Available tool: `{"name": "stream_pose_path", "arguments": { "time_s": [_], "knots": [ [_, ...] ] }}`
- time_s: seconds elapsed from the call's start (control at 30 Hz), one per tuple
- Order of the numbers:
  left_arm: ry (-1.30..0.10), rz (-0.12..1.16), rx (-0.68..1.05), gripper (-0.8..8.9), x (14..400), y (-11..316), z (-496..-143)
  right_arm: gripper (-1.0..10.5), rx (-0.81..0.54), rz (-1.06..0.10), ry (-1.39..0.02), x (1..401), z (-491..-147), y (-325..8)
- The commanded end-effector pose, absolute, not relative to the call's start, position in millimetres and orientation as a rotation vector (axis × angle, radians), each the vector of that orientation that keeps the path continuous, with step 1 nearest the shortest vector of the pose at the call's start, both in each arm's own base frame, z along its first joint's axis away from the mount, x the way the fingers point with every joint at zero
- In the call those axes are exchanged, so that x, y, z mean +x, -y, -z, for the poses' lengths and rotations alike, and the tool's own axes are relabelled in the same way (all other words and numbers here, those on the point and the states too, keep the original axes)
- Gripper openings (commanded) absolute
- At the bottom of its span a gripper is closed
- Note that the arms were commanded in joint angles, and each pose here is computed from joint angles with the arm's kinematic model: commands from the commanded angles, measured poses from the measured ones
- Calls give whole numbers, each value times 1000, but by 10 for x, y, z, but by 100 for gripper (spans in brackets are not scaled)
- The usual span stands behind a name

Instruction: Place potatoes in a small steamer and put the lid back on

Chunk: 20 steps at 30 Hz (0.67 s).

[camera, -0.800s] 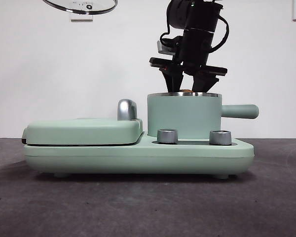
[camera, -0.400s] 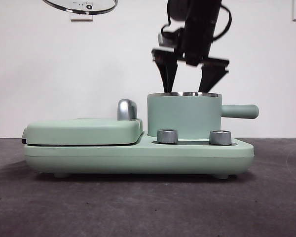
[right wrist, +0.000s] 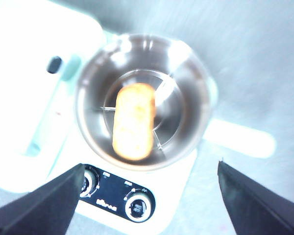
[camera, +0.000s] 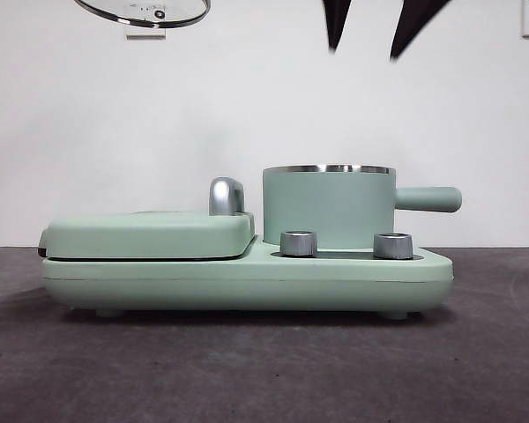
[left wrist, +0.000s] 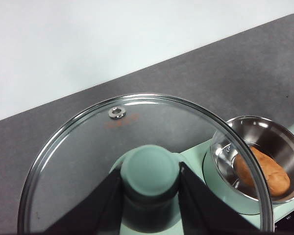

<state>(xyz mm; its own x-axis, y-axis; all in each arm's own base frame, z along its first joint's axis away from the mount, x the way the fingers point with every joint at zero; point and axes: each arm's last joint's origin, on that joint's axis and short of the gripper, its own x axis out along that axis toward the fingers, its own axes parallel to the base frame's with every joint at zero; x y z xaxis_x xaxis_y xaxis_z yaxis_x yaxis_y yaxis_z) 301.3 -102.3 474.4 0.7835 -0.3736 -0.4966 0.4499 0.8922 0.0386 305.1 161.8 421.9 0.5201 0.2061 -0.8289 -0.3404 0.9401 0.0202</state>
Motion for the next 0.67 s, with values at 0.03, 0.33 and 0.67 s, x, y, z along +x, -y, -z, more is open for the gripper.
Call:
{"name": "stream_pose_path", "arguments": {
  "time_s": [0.03, 0.33, 0.67],
  "knots": [
    [-451, 454, 145, 5, 3001, 1040, -4837, 428, -191, -332, -969, 2795, -4378, -1578],
    [-459, 467, 135, 5, 2996, 1089, -4826, 428, -187, -392, -832, 1856, -4729, -1211],
    [-483, 552, 153, 5, 2967, 1385, -4751, 428, -5, -431, -643, 905, -4404, -658]
  ]
}}
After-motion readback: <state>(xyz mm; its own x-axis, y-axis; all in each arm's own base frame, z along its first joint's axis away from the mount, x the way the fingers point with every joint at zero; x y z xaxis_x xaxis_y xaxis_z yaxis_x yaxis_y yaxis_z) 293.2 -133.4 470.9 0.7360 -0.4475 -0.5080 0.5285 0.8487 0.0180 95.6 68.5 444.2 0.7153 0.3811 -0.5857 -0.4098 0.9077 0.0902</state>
